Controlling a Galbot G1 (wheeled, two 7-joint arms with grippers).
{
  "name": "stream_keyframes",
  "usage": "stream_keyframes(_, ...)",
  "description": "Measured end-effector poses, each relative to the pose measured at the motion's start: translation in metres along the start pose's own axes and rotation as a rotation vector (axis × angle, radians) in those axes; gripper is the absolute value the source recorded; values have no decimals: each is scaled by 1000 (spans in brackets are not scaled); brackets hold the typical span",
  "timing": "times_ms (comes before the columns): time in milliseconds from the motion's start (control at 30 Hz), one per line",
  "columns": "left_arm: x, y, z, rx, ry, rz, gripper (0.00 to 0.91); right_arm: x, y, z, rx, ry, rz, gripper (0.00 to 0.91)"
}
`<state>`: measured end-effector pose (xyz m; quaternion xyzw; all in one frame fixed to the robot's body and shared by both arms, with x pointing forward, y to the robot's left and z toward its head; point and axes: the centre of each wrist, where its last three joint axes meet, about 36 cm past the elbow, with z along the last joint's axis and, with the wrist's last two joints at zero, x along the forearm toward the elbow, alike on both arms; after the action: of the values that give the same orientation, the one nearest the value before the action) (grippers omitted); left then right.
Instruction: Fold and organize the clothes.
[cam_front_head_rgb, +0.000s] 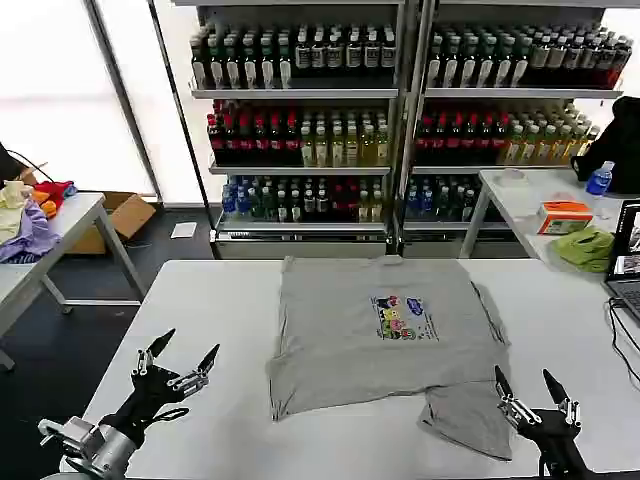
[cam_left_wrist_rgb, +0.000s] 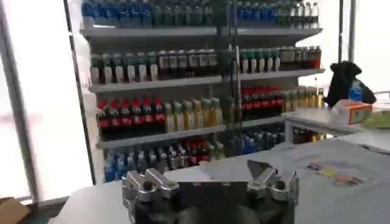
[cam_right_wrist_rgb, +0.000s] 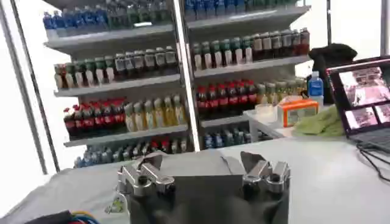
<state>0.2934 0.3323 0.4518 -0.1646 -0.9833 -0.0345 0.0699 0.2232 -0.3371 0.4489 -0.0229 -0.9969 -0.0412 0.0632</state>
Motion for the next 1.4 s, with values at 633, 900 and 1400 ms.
stream_keyframes(633, -20, 3, -10, -34, 78, 119, 907, -10, 0, -30, 55, 125, -27, 907)
stream_keyframes(900, -27, -4, -12, -16, 138, 165, 907, -15, 6, -28, 55, 199, -69, 907)
stream_keyframes(1400, -29, -37, -3, 59, 253, 214, 907, -12, 4, -9, -27, 380, 52, 907)
